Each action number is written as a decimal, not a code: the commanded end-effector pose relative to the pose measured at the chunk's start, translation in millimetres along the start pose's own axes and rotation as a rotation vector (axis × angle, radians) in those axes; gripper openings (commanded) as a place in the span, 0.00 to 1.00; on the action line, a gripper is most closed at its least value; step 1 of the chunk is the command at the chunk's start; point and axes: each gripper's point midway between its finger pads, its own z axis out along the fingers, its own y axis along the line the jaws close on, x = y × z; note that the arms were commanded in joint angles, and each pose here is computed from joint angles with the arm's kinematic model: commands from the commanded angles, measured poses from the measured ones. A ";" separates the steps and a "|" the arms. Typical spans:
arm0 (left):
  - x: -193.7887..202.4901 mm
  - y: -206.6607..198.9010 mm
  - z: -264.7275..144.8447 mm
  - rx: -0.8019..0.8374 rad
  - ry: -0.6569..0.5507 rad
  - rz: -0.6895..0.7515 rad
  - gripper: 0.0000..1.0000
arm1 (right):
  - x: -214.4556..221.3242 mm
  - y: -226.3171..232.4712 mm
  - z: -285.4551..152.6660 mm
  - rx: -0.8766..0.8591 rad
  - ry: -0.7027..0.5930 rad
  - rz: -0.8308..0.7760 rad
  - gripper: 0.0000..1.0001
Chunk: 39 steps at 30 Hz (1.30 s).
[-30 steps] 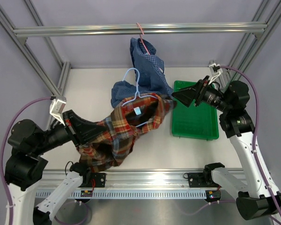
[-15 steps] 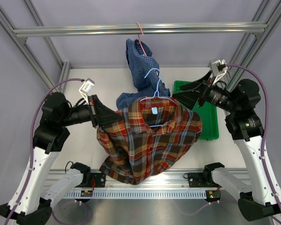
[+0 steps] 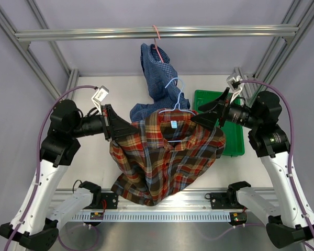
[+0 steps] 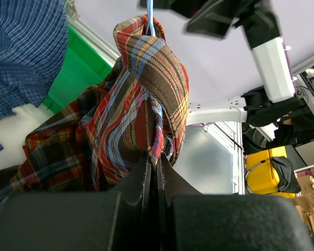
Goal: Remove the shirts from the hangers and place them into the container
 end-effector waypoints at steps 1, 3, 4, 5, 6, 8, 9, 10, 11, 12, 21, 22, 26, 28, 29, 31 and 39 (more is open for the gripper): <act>-20.7 -47.6 -13.3 0.109 -0.049 0.139 0.00 | 17.8 -11.9 -3.3 0.057 0.038 -0.028 0.86; -22.2 -51.5 -15.4 0.108 -0.048 0.150 0.00 | 23.0 -8.2 -4.7 0.037 0.045 -0.031 0.86; -22.9 -51.3 -15.2 0.104 -0.046 0.149 0.00 | 22.4 -5.6 -4.7 0.027 0.039 -0.035 0.86; -23.1 -51.4 -15.6 0.101 -0.045 0.159 0.00 | 22.0 -2.9 -5.3 0.021 0.034 -0.027 0.86; -24.8 -51.3 -14.6 0.103 -0.040 0.158 0.00 | 22.3 -1.6 -6.8 0.022 0.031 -0.030 0.85; -26.8 -52.6 -14.6 0.104 -0.042 0.161 0.00 | 25.8 -6.3 -8.5 0.051 0.033 -0.039 0.84; -27.0 -53.4 -14.8 0.105 -0.040 0.160 0.00 | 27.1 -6.9 -10.5 0.064 0.030 -0.041 0.82; -28.7 -56.0 -15.9 0.106 -0.045 0.169 0.00 | 26.2 -8.8 -11.1 0.078 0.023 -0.047 0.78; -29.2 -55.3 -16.2 0.101 -0.047 0.177 0.00 | 27.2 -8.6 -11.1 0.077 0.022 -0.042 0.73; -29.0 -55.3 -16.1 0.100 -0.045 0.177 0.00 | 27.3 -5.8 -11.0 0.060 0.020 -0.045 0.52; -35.2 -6.3 -12.0 -0.135 -0.061 0.163 0.41 | 25.3 -3.4 -7.3 0.044 0.027 -0.012 0.00; -37.4 -3.1 -12.6 -0.156 -0.069 0.165 0.48 | 25.7 -4.1 -6.4 0.046 0.035 -0.006 0.00; -53.2 16.1 -25.2 -0.332 -0.116 0.218 0.71 | 19.1 -2.3 -3.6 0.055 0.029 -0.021 0.00; -60.8 11.3 -36.0 -0.386 -0.141 0.250 0.75 | 15.9 0.3 -4.1 0.050 0.018 -0.035 0.00; -66.9 12.2 -40.5 -0.420 -0.166 0.258 0.78 | 15.4 1.3 -4.1 0.048 0.018 -0.040 0.00; -75.1 0.4 -41.6 -0.398 -0.181 0.272 0.91 | 15.4 0.8 -2.2 0.045 0.023 -0.038 0.00; -99.2 16.6 2.7 -0.540 -0.123 0.260 0.71 | 12.0 11.8 18.8 0.043 0.053 -0.072 0.00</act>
